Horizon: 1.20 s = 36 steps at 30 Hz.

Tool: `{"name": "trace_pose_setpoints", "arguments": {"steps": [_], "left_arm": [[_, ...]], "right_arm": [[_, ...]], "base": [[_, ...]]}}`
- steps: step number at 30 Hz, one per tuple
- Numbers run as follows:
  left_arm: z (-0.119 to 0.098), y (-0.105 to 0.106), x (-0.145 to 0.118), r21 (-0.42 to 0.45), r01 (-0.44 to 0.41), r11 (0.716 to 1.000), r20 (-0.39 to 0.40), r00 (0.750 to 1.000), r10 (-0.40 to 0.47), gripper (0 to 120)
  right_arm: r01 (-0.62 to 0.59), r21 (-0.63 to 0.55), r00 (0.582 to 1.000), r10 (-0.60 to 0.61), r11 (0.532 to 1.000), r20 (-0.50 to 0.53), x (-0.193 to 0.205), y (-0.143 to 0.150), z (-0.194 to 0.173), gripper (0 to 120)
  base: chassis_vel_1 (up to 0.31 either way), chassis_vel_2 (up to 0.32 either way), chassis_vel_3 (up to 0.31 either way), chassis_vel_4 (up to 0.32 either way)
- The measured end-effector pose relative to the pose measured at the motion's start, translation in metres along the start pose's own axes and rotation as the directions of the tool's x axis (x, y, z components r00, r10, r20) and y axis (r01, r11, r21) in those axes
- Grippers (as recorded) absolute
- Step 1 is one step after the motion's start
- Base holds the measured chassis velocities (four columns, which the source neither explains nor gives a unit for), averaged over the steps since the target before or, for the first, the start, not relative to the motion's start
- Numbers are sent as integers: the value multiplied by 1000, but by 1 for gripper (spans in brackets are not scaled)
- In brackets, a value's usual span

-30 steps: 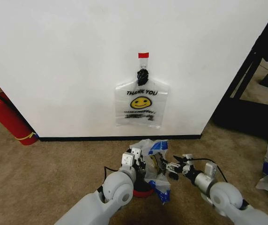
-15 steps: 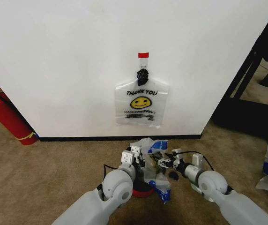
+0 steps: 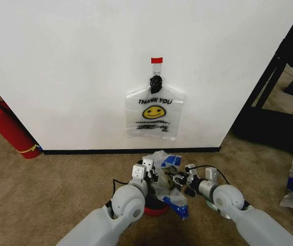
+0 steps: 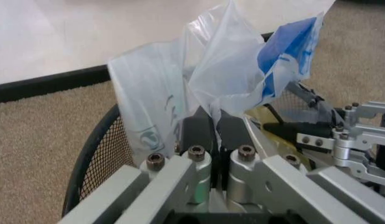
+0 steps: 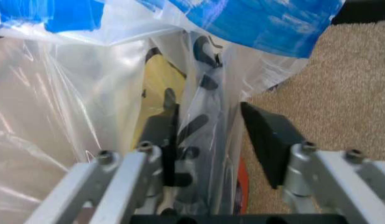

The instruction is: Pick up the garbage bag from the wall and place it over the trash bin.

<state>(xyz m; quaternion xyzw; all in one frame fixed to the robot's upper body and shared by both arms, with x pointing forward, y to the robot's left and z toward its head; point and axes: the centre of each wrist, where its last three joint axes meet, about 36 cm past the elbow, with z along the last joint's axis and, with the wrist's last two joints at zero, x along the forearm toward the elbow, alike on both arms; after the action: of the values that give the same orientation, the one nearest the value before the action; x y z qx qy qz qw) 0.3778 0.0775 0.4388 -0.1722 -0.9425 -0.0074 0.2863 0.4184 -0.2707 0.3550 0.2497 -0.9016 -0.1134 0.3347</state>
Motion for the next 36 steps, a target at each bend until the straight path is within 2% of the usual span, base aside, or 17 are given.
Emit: {"name": "trace_pose_setpoints", "arguments": {"steps": [4,6,10,14,17,20,24,32,36], "left_arm": [[1,-1,0,-1,2,1000,0,1000,-2,0],[1,-1,1,0,2,1000,1,1000,-2,0],[2,-1,5,5,3,1000,6,1000,-3,0],[3,0,13,10,5,1000,14,1000,-5,0],[5,1,24,19,6,1000,24,1000,-6,0],[9,5,40,53,11,999,39,999,-13,0],[19,8,48,79,26,997,43,999,-30,0],[25,17,70,128,50,990,66,996,-59,0],[24,22,81,129,61,990,86,994,-73,0]], "right_arm": [[3,-1,1000,-3,1000,-6,2,2,0,18],[2,-1,1000,-2,1000,-8,2,2,0,15],[-23,-3,1000,23,1000,-8,5,10,2,0],[-71,-23,997,71,997,21,9,26,7,0],[-123,-62,988,128,990,85,16,50,15,0],[-177,-151,962,204,972,180,27,79,26,0],[-215,-222,943,261,951,208,40,96,35,0],[-347,-268,891,405,899,207,61,102,35,0],[-370,-273,877,430,888,213,67,107,27,0]], "base": [[0,0,0,0],[0,0,0,0],[0,0,0,0],[0,0,0,0],[0,0,0,0],[0,0,0,0],[0,0,0,0],[0,0,0,0],[0,0,0,0]]}}
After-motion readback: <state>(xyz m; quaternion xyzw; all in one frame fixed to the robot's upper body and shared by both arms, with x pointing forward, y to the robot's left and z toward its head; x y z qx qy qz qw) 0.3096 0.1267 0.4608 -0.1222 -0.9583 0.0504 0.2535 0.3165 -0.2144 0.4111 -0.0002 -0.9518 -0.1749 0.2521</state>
